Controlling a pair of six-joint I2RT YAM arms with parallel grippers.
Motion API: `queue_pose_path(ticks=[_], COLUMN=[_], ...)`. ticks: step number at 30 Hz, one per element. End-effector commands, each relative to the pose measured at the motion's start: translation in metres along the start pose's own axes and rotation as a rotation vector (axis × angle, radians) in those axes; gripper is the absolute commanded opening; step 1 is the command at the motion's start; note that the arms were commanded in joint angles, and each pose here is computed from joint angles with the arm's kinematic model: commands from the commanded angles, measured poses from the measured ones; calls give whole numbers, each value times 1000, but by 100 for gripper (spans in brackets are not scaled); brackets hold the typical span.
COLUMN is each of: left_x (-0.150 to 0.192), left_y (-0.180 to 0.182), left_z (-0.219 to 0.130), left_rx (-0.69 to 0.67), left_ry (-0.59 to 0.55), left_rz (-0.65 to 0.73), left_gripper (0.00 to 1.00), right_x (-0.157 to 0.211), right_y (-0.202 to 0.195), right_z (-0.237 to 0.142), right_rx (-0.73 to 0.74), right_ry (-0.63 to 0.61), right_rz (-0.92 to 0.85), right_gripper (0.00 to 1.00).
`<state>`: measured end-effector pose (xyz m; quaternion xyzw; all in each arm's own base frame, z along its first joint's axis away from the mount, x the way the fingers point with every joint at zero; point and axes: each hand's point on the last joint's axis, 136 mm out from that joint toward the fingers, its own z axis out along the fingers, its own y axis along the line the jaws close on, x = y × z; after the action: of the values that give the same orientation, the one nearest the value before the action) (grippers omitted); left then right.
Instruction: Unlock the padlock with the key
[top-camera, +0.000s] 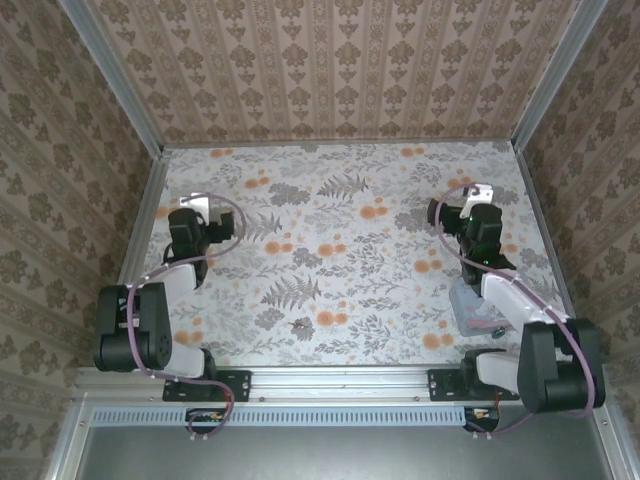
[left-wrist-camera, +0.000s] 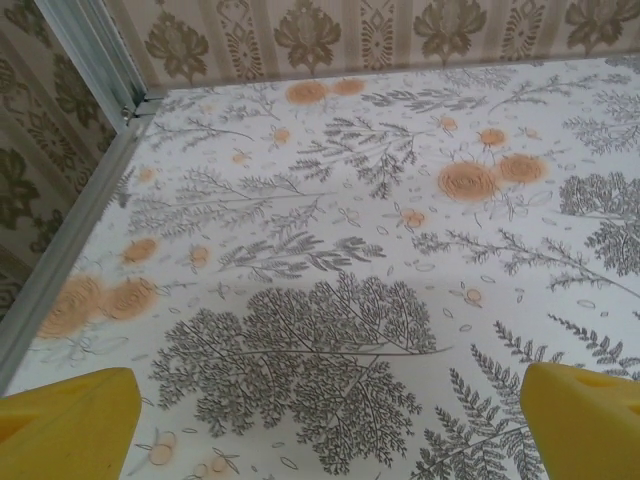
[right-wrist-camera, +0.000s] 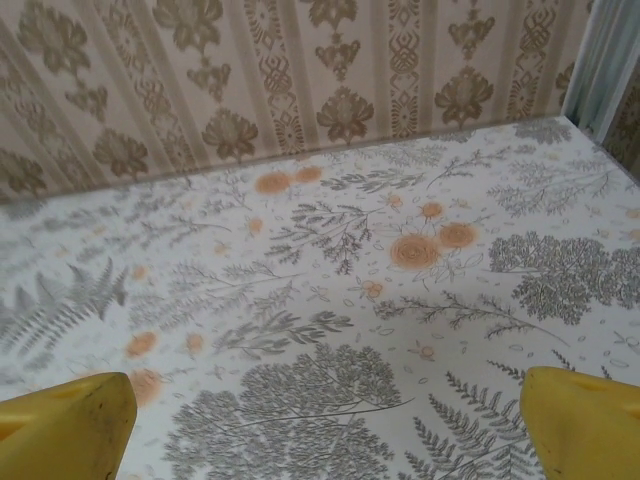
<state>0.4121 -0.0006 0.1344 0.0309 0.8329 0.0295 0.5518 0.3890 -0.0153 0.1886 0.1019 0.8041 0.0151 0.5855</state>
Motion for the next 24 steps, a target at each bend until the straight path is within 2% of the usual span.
queue_pose_path(ticks=[1,4,9,20,24], left_x=[-18,-42,-63,-79,-85], left_y=[-2,-10,-52,-193,-230], left_z=[-9,-13,-22,-54,-68], left_rx=[-2,26,92,398,483], left_ry=[35,55,130,231,243], left_rz=[-45,-127,-165,-172,-138], left_gripper=[100,100,100,100,100], right_x=[20,14,24,66,80], right_y=[-18,-38,-86,-176,-197], right_z=[-21,-40,-65,-134,-156], right_rx=[107,206,384,823,937], right_ry=[168,218,323,383,423], right_rz=[133,212,323,502,575], right_gripper=[100,100,100,99,100])
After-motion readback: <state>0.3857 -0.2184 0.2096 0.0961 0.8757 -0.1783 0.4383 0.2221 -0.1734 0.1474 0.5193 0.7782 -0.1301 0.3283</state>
